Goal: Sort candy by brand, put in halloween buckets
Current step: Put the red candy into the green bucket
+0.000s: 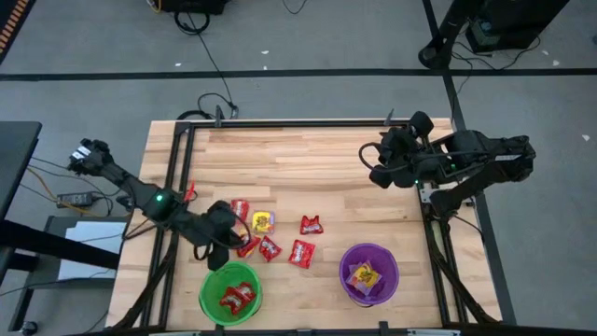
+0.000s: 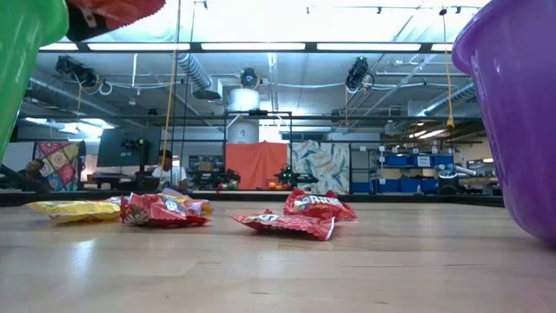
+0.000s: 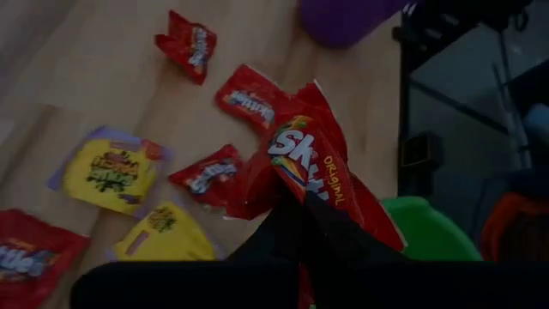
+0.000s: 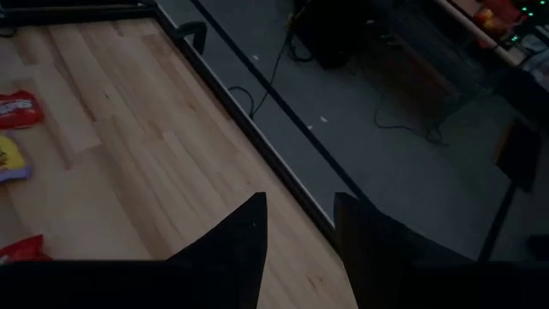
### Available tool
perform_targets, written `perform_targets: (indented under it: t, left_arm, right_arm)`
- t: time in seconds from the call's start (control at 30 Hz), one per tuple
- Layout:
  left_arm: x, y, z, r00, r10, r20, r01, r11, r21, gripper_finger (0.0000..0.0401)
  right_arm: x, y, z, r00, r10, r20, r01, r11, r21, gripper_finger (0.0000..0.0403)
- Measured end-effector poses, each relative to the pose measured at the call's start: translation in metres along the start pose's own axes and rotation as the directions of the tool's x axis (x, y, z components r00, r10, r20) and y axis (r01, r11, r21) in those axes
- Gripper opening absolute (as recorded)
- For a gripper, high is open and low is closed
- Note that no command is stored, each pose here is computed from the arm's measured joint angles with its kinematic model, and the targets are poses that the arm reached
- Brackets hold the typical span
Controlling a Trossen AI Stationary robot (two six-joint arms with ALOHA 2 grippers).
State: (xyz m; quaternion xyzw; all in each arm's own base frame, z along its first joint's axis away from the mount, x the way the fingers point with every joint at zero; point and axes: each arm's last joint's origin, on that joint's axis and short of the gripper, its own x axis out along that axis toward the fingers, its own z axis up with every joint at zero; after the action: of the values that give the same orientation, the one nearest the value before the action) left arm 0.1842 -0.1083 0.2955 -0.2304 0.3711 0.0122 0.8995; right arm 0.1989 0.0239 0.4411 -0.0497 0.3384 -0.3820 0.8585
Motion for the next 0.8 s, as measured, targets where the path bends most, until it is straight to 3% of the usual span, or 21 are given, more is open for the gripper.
perform_targets:
  t: [0.17, 0.27, 0.4, 0.53, 0.63, 0.73, 0.8]
  left_arm:
    - [-0.006, -0.020, -0.004, 0.991, -0.104, 0.089, 0.105, 0.994, -0.014, 0.0005]
    - [-0.009, -0.028, -0.003, 0.977, -0.140, 0.159, 0.133, 0.990, 0.054, 0.0006]
    - [-0.008, -0.022, 0.001, 0.973, -0.055, 0.225, 0.020, 0.988, 0.155, 0.0007]
    - [-0.004, -0.005, 0.013, 0.933, 0.144, 0.330, -0.216, 0.957, 0.194, 0.0007]
    - [-0.003, 0.014, 0.025, 0.833, 0.352, 0.426, -0.458, 0.872, 0.174, 0.0007]
    - [-0.004, 0.036, 0.040, 0.655, 0.558, 0.509, -0.688, 0.720, 0.096, 0.0007]
    - [-0.005, 0.052, 0.051, 0.545, 0.657, 0.521, -0.786, 0.617, 0.045, 0.0007]
  right_arm:
    - [0.001, 0.000, 0.000, 1.000, 0.007, -0.011, -0.007, 1.000, -0.002, 0.0148]
    - [0.000, 0.001, -0.002, 0.999, 0.030, -0.029, -0.031, 0.999, -0.011, 0.0148]
    - [-0.001, 0.001, -0.003, 0.999, 0.032, -0.028, -0.032, 0.999, -0.012, 0.0148]
    - [-0.001, 0.001, -0.003, 0.999, 0.031, -0.029, -0.031, 1.000, 0.000, 0.0148]
    - [-0.001, 0.001, -0.003, 0.999, 0.030, -0.029, -0.030, 1.000, 0.000, 0.0148]
    - [-0.001, 0.000, -0.002, 1.000, 0.018, -0.025, -0.018, 1.000, -0.014, 0.0148]
    - [0.001, -0.002, -0.002, 1.000, -0.004, -0.021, 0.003, 1.000, -0.017, 0.0148]
